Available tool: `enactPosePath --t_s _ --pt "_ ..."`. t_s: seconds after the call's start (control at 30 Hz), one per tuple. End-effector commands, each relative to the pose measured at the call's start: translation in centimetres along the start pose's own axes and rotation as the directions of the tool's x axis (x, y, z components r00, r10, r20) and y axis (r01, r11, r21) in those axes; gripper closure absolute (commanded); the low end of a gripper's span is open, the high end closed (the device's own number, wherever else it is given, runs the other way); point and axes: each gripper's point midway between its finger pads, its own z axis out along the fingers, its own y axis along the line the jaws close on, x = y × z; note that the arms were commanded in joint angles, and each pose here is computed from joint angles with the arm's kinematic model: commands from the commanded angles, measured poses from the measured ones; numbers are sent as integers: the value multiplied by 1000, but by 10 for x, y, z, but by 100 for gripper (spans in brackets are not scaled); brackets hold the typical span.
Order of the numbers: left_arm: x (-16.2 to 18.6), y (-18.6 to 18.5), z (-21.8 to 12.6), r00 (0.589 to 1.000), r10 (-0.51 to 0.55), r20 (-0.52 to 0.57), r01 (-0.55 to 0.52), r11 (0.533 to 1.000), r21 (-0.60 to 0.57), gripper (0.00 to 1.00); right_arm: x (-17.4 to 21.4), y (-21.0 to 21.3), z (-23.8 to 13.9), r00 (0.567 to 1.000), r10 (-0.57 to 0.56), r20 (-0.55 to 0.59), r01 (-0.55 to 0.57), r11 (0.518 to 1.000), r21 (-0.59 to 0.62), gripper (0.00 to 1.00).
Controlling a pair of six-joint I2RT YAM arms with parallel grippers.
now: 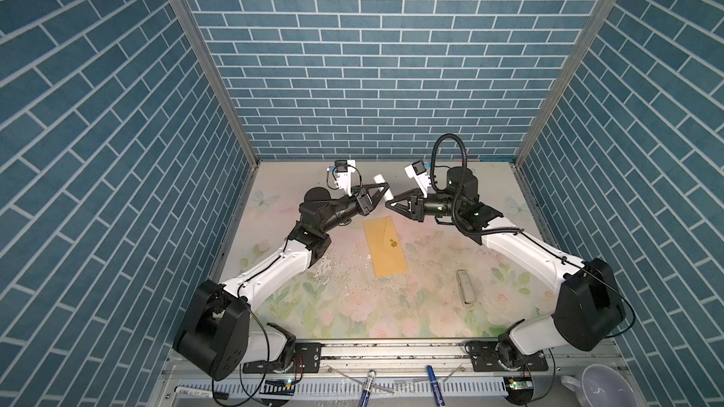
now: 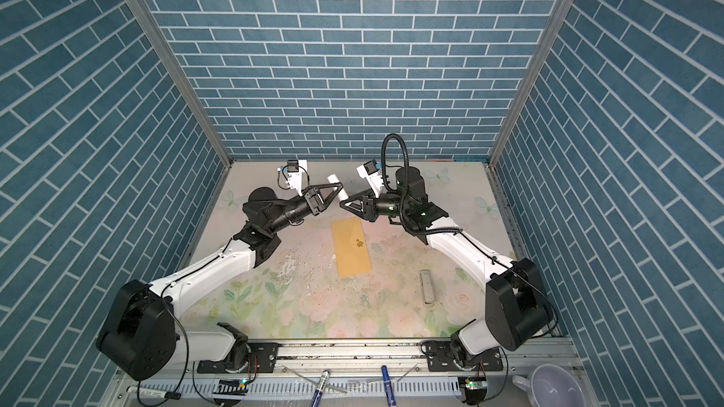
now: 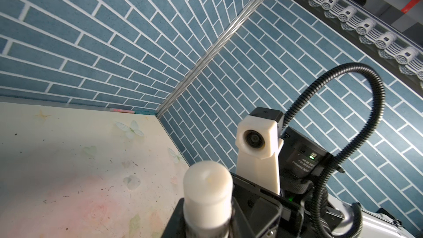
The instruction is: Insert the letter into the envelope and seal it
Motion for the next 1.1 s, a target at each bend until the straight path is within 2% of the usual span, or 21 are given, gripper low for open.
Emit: enactPosePath --t_s 0.0,0.03,0.13,0.27,0.3,0.5,0.6,0.67,0.77,0.93,1.03,1.07 --pt "-4 -2 0 998 62 6 -62 998 -6 100 -12 -40 -21 998 -54 39 37 935 353 100" --pt "-4 -2 0 998 63 6 -63 998 -11 100 -14 -44 -24 996 -86 33 64 903 425 100" --pt "-3 2 0 998 63 5 -63 998 -27 100 -22 -54 -36 975 -218 -30 185 738 649 100" --pt "-2 6 1 998 57 6 -57 998 -37 100 -34 -53 -38 929 -336 -152 315 508 802 100" --pt "-2 6 1 998 55 5 -55 998 -38 100 -37 -52 -37 916 -357 -183 340 451 825 100" --pt "-2 9 2 999 49 7 -49 998 -45 100 -40 -54 -22 835 -415 -362 465 179 867 100" --pt "-2 8 2 999 49 9 -48 998 -46 100 -36 -57 -14 795 -411 -445 512 63 857 100" --pt "-2 10 2 999 49 10 -48 998 -49 100 -32 -60 -8 776 -403 -485 535 13 845 100" --pt "-2 11 2 999 47 10 -46 998 -51 100 -28 -62 -2 759 -397 -516 556 -18 831 100" --pt "-2 11 2 999 48 11 -47 998 -52 100 -26 -59 4 762 -409 -502 557 20 830 100" --pt "-2 10 2 999 49 11 -48 998 -49 100 -24 -54 9 774 -426 -468 557 108 823 100" --pt "-2 9 2 999 49 13 -48 998 -48 100 -24 -51 9 788 -428 -442 547 159 822 97"
